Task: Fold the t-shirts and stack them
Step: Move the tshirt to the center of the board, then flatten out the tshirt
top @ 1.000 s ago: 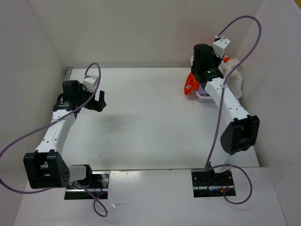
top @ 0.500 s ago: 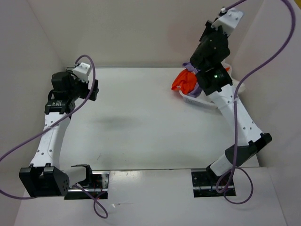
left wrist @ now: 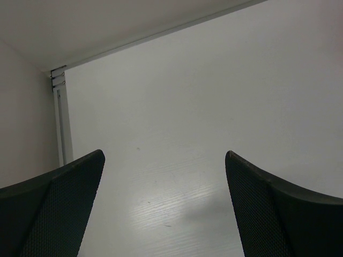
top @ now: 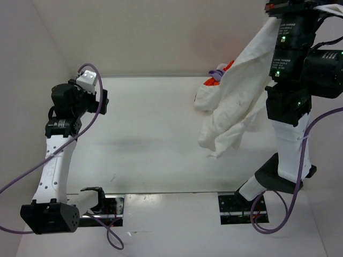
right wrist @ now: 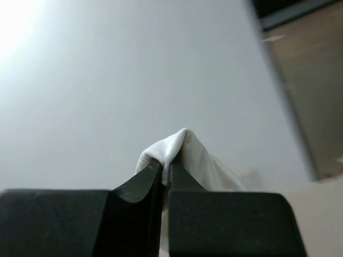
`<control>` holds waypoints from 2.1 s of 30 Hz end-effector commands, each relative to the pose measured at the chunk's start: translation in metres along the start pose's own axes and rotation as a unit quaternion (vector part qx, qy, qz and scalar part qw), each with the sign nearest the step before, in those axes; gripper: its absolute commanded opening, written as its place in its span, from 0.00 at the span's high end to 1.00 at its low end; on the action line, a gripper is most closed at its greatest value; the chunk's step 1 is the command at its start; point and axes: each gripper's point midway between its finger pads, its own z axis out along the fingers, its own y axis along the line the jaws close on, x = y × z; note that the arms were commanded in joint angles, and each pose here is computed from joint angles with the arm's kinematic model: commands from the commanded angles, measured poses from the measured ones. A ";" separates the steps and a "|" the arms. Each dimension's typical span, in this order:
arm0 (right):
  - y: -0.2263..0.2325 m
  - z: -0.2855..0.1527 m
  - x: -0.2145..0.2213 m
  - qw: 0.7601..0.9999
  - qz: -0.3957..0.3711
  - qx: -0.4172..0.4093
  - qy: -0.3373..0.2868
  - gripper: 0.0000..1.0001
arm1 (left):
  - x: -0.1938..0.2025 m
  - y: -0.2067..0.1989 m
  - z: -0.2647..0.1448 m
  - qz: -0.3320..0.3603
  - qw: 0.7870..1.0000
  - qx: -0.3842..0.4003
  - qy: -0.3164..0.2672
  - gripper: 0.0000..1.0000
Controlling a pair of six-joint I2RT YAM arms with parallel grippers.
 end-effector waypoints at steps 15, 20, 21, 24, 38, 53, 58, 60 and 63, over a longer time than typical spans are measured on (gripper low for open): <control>0.168 -0.114 0.295 0.926 0.111 -0.189 0.306 0.33 | -0.015 0.083 -0.060 -0.078 0.969 -0.233 -0.037 0.00; 0.057 -0.171 0.438 0.884 0.017 -0.089 0.458 0.11 | -0.006 0.078 -0.051 -0.074 0.973 -0.217 -0.033 0.00; 0.029 -0.196 0.469 0.865 0.010 -0.055 0.499 0.17 | -0.008 0.071 -0.048 -0.067 0.978 -0.196 -0.036 0.00; -0.046 -0.253 0.534 0.808 -0.037 0.019 0.587 0.34 | 0.005 0.053 -0.039 -0.052 0.988 -0.145 -0.019 0.00; -0.227 -0.379 0.586 0.686 -0.215 0.226 0.657 0.53 | 0.061 0.019 -0.021 -0.040 0.996 -0.061 0.051 0.00; -0.243 -0.338 0.528 0.721 -0.193 0.191 0.637 0.42 | 0.081 0.007 -0.010 -0.015 0.996 -0.030 0.085 0.00; -0.153 -0.348 0.497 0.745 -0.141 0.097 0.645 0.16 | 0.091 -0.007 -0.005 0.015 0.994 0.007 0.106 0.00; -0.142 -0.361 0.474 0.743 -0.134 0.089 0.649 0.15 | 0.105 -0.013 -0.001 0.039 0.991 0.023 0.129 0.00; -0.141 -0.395 0.453 0.720 -0.127 0.075 0.678 0.14 | 0.120 -0.037 -0.006 0.104 0.978 0.090 0.157 0.00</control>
